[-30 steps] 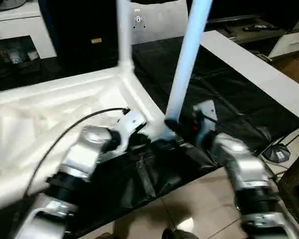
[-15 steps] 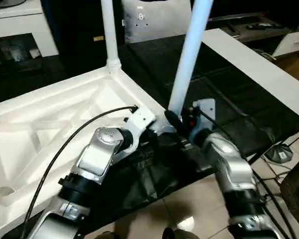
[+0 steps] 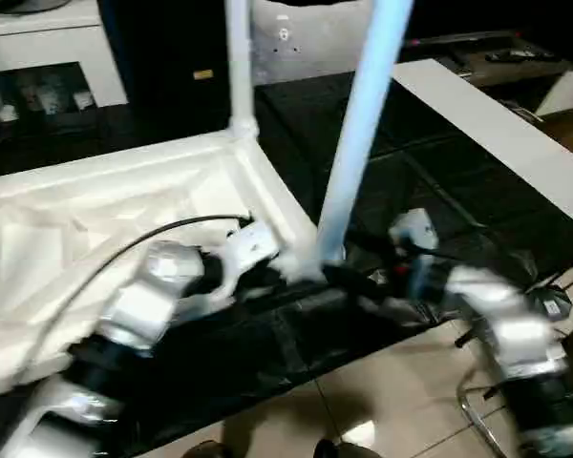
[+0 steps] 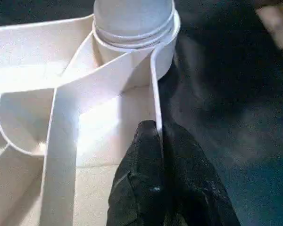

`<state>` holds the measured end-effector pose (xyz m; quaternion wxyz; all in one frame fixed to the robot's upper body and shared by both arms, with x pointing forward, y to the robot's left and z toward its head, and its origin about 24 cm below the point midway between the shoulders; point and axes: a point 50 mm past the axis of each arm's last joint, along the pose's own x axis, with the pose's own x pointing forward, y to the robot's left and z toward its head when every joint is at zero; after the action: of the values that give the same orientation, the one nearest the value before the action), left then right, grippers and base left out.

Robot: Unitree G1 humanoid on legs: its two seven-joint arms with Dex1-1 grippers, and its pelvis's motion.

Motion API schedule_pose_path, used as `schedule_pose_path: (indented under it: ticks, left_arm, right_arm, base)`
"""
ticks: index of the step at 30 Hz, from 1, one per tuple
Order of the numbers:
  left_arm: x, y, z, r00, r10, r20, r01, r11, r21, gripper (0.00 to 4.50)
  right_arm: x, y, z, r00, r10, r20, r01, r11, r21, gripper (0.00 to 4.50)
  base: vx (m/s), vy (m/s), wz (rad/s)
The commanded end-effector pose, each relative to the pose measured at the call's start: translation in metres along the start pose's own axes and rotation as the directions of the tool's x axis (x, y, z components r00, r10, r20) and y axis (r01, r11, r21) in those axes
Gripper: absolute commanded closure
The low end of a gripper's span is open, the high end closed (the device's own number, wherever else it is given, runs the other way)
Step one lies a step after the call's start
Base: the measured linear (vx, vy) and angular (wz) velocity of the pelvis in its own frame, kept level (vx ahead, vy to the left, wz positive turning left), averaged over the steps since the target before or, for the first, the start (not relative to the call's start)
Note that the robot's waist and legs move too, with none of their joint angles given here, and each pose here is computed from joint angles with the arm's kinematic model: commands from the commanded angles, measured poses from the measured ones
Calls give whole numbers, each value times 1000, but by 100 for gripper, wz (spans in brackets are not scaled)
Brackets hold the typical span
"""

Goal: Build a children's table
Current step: Rotate leg to tighten

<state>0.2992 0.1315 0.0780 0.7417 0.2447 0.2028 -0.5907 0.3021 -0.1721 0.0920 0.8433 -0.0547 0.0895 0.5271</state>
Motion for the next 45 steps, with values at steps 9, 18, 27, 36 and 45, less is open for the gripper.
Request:
schedule_pose_path:
  ticks: [9, 18, 27, 36, 45]
  left_arm:
    - [-1, -16, 7, 943, -329, -57, 334, 927, 174, 450]
    - [0, -17, 11, 914, -400, -72, 406, 887, 220, 450]
    - [1, -15, 13, 911, -405, -73, 411, 882, 229, 450]
    - [1, -13, 12, 919, -390, -62, 394, 893, 216, 450]
    - [5, -5, 9, 988, -151, 38, 151, 988, 12, 450]
  right_arm:
    - [0, 11, -1, 935, 338, -111, -344, 938, -46, 23]
    - [11, 16, -4, 871, 471, -140, -480, 877, -29, 94]
    - [18, 24, -7, 833, 539, -124, -543, 840, 4, 165]
    - [19, 25, -8, 825, 555, -109, -555, 831, 37, 237]
    - [34, 28, -8, 950, 312, 8, -310, 939, 148, 248]
  base:
    - [0, 0, 0]
    - [0, 0, 0]
    - [0, 0, 0]
    - [0, 0, 0]
    - [0, 0, 0]
